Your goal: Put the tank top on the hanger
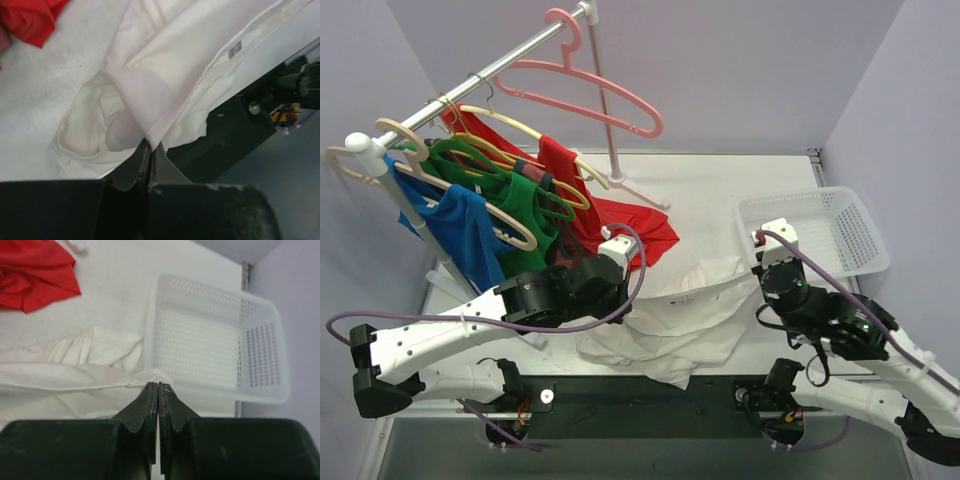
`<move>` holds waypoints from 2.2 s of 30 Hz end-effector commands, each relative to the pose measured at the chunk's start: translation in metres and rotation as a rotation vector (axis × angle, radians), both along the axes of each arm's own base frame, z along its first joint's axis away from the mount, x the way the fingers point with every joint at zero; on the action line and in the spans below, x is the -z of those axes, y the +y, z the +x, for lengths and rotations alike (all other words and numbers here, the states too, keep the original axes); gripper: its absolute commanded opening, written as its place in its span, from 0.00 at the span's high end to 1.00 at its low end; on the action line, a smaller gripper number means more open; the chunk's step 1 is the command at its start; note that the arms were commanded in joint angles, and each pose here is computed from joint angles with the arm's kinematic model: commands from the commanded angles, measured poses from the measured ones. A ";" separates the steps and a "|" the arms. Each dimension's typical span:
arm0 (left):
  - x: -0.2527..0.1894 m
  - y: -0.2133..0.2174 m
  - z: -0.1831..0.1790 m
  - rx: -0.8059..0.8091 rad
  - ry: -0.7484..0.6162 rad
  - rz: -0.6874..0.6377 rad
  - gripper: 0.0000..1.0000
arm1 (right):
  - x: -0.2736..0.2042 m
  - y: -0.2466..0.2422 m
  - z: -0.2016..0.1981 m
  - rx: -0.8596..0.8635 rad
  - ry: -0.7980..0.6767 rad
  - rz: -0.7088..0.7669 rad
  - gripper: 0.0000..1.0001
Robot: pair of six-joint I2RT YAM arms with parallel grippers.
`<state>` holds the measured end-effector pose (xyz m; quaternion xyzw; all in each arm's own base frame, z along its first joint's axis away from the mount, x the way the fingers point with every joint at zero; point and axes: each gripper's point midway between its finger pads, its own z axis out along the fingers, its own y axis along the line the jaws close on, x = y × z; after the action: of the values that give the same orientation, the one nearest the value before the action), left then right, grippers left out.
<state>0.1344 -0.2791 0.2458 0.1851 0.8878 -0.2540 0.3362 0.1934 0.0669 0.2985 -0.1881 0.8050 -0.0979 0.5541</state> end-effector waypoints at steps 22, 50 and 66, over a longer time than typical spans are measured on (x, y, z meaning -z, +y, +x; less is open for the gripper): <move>0.002 0.043 -0.048 0.072 0.086 -0.214 0.19 | -0.027 0.122 0.044 -0.433 0.284 0.306 0.21; 0.015 0.097 -0.047 -0.111 0.043 -0.382 0.03 | -0.142 0.219 0.263 -0.581 0.105 0.971 0.18; 0.023 0.102 -0.047 -0.149 0.061 -0.387 0.03 | -0.107 0.251 0.253 -0.665 0.142 0.649 0.54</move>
<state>0.0846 -0.1782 0.2132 0.0615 0.8528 -0.3860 0.3464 0.4501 0.3131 0.3941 -0.2131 0.7430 0.3874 0.5025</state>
